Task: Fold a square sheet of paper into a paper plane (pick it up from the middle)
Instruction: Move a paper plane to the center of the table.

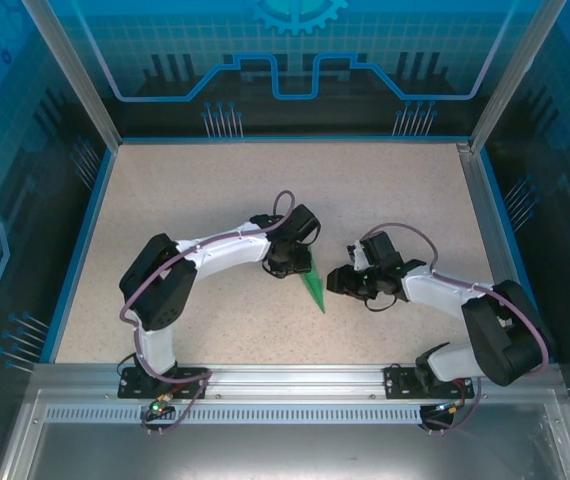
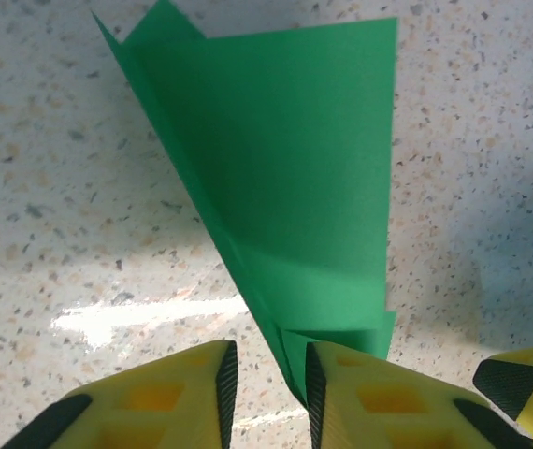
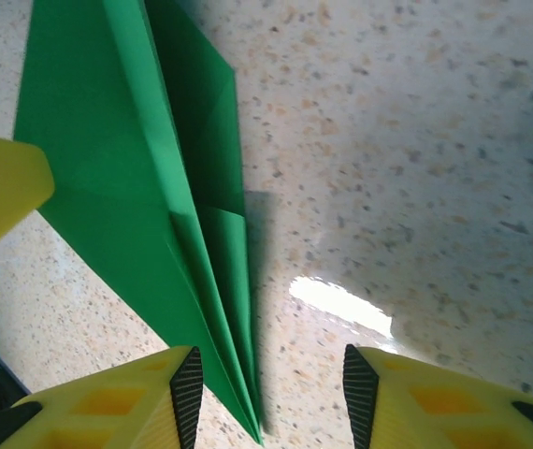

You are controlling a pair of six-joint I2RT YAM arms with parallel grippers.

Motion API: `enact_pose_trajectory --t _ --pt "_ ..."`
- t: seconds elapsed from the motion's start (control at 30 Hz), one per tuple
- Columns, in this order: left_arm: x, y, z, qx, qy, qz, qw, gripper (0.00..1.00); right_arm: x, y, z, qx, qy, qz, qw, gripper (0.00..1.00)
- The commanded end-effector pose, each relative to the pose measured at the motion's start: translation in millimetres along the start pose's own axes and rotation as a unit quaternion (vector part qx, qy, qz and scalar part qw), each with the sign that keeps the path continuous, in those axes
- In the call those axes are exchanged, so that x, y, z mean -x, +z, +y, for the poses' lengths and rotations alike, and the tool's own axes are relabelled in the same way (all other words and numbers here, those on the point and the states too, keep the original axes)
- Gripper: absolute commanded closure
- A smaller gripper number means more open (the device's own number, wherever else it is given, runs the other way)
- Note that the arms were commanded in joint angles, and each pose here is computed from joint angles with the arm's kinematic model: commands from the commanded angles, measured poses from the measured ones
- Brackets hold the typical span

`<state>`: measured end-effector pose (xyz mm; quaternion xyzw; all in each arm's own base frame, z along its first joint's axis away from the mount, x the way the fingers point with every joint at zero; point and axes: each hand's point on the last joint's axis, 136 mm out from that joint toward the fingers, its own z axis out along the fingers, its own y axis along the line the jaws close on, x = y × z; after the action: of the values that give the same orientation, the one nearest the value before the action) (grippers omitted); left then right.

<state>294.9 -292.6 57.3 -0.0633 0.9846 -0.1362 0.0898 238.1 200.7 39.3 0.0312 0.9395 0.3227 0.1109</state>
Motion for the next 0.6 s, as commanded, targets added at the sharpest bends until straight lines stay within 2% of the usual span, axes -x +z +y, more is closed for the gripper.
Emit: enact_pose_trajectory --t 0.0,0.2,0.57 --pt "2.7 -11.5 6.7 -0.001 0.002 -0.013 1.0 0.77 5.0 3.4 21.4 0.026 -0.026 0.006 0.999 0.52" --pt "-1.2 -9.2 17.5 0.0 -0.001 -0.009 1.0 0.82 7.7 13.6 26.2 0.022 -0.035 0.018 0.999 0.48" --pt "-5.1 -5.5 21.3 -0.006 0.0 -0.005 1.0 0.8 11.3 34.2 36.5 0.043 -0.045 0.045 0.997 0.45"
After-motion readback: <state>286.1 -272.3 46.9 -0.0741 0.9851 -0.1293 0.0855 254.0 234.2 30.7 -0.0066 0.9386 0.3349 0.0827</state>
